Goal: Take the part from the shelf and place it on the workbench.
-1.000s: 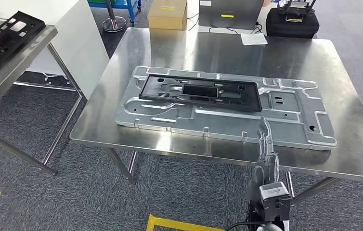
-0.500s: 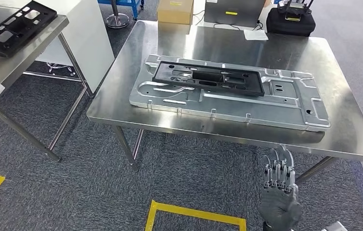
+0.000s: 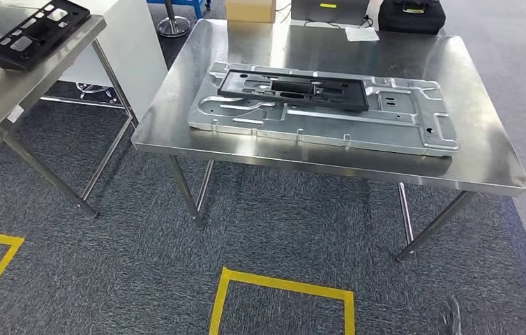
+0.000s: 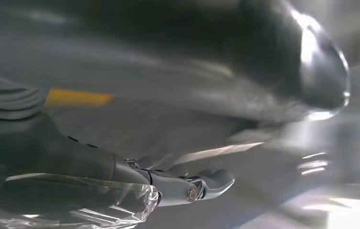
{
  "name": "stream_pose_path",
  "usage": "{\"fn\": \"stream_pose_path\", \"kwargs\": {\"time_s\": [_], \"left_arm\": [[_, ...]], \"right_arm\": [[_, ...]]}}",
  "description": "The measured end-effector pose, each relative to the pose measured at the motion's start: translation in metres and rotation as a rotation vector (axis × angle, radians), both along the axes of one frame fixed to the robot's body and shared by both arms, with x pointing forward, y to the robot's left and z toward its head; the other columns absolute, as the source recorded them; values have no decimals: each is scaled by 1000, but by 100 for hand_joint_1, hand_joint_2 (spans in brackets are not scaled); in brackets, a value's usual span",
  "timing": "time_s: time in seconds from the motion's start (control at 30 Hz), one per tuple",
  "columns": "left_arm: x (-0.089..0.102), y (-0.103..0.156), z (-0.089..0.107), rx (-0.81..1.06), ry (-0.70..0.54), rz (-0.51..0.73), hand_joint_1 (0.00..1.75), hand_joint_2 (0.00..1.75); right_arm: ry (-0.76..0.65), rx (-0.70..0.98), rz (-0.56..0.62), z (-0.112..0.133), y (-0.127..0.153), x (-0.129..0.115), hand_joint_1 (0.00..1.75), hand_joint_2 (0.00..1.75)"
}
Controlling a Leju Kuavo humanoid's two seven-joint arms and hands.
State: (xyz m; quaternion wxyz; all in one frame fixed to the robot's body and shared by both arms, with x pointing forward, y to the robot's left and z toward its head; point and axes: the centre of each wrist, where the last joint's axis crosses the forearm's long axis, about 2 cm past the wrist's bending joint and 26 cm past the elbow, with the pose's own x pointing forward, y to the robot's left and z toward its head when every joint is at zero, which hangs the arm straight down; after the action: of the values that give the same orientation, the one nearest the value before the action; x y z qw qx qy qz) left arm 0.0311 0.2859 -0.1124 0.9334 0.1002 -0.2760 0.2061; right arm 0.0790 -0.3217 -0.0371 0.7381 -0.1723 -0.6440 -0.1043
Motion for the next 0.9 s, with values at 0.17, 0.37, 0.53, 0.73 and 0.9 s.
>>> {"fn": "stream_pose_path", "kwargs": {"time_s": [0.17, 0.37, 0.53, 0.73, 0.9], "left_arm": [[2, 0, 0, 1, -3, 2, 0, 0], [7, -1, 1, 6, -9, 9, 0, 0], [7, -3, 1, 7, -7, 15, 0, 0], [7, -6, 1, 3, -11, 15, 0, 0], [3, -5, 0, 6, -4, 17, 0, 0]], "right_arm": [[293, -10, -140, -39, 14, -28, 0, 0], [564, 80, -240, -61, 33, -44, 0, 0], [753, 162, -290, -69, 43, -59, 0, 0], [901, 231, -311, -72, 49, -60, 0, 0], [948, 273, -301, -72, 56, -59, 0, 0]]}}
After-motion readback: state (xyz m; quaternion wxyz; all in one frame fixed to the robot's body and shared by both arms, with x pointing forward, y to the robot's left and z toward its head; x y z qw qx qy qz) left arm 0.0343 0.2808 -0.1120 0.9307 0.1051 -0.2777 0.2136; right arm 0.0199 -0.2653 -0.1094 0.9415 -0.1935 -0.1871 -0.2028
